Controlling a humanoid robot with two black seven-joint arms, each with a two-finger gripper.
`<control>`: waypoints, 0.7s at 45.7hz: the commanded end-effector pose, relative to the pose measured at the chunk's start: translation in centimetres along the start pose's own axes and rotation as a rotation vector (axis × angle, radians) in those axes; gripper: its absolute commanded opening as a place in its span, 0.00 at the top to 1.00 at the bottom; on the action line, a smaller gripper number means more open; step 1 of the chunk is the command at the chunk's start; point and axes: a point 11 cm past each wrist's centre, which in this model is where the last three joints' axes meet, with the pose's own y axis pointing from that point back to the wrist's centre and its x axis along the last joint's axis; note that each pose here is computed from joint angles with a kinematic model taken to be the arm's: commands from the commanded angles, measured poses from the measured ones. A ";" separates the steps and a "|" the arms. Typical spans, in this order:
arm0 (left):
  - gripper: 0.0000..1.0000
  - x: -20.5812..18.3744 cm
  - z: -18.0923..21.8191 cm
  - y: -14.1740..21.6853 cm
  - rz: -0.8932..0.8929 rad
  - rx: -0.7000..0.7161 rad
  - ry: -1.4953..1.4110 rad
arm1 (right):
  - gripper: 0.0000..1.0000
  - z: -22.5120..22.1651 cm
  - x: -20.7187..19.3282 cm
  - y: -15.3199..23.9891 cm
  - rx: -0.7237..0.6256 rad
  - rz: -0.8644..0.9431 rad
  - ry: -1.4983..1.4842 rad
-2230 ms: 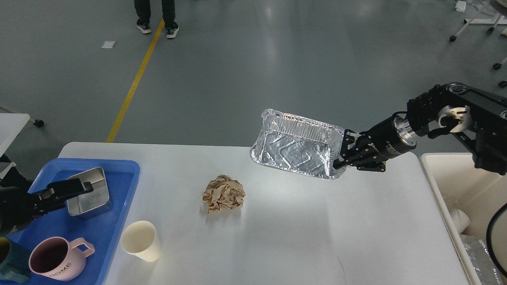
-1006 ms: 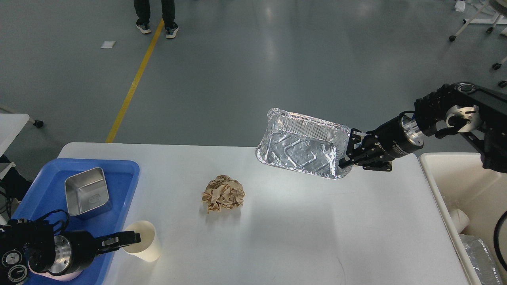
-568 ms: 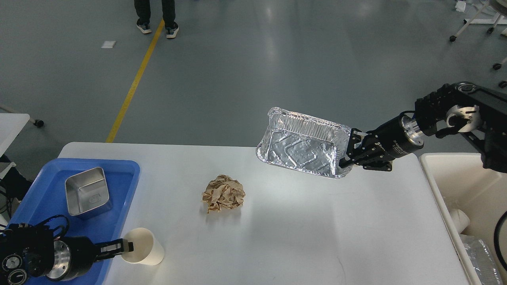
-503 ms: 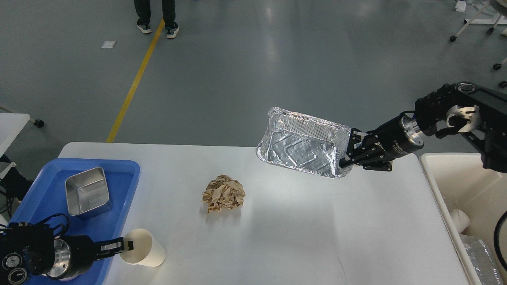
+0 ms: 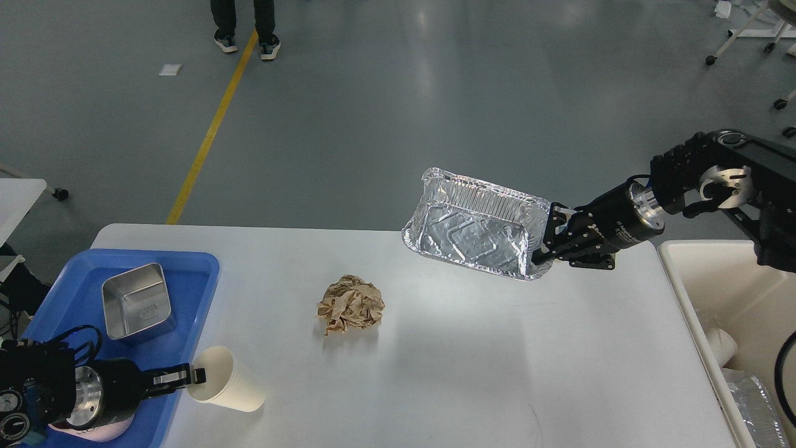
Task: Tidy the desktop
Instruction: 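Grasp the white paper cup with the left gripper and lift it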
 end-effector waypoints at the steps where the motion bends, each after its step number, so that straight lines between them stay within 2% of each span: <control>1: 1.00 2.0 -0.2 1.8 0.005 0.016 -0.032 | 1.00 0.0 0.0 0.0 0.000 0.000 0.001; 10: 1.00 6.4 0.3 6.0 0.070 0.047 -0.101 | 1.00 -0.2 -0.1 0.2 0.001 0.000 0.007; 14: 1.00 8.1 1.5 7.6 0.087 0.001 -0.098 | 1.00 -0.1 -0.1 0.3 0.000 0.001 0.007; 23: 1.00 9.7 2.0 9.8 0.113 -0.008 -0.095 | 1.00 -0.1 -0.1 0.4 -0.001 0.002 0.009; 32: 1.00 12.1 2.9 13.9 0.158 0.015 -0.146 | 1.00 0.2 0.0 0.7 -0.004 0.008 0.004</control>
